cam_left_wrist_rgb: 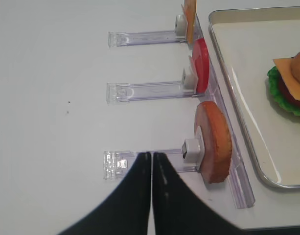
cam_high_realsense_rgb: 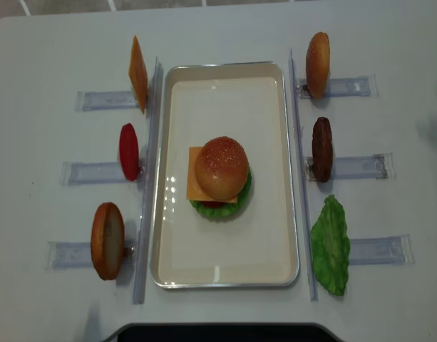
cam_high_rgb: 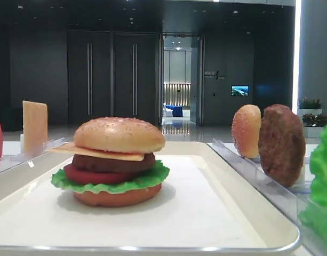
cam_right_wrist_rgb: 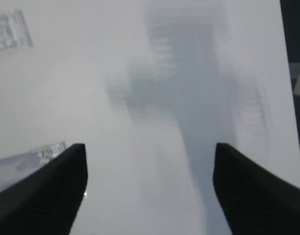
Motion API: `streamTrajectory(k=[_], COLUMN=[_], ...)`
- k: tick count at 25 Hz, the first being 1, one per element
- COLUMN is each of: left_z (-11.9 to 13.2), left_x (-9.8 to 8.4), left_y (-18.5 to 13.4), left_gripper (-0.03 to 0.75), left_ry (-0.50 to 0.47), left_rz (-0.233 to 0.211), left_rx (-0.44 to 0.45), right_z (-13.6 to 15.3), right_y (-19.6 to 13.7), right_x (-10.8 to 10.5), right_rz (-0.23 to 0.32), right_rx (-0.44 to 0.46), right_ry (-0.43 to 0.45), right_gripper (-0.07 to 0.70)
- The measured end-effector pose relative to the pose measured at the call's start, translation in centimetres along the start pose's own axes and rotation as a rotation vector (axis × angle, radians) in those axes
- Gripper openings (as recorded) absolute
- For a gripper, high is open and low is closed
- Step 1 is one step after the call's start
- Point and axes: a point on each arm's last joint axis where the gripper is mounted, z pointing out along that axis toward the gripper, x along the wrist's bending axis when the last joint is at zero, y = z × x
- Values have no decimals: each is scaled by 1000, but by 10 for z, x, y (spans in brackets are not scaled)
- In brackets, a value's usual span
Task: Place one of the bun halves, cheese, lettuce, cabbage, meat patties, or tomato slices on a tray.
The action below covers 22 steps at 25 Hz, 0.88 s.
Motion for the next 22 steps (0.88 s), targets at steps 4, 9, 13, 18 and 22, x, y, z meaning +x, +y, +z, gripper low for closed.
streamTrajectory(k=[4,9,13,18,22], left_z=[0,0,0,0,0], left_x=[0,0,0,0,0], left_y=[0,0,0,0,0], left_gripper=[-7,-7,-7,-7,-7], left_ry=[0,0,0,-1,-1], left_rz=[0,0,0,0,0], left_rx=[0,0,0,0,0], right_z=[-20,-30,-42,-39,-43], right_y=[-78,-169,-224,-267,-287], right_x=[0,-3,-5,-3,-3], right_rz=[-31,-40,-35,-21,-20], right_rx=[-40,-107,-264,-379,-497], right_ry=[39,49,51,94,103], right_gripper=[496,496,496,496,496])
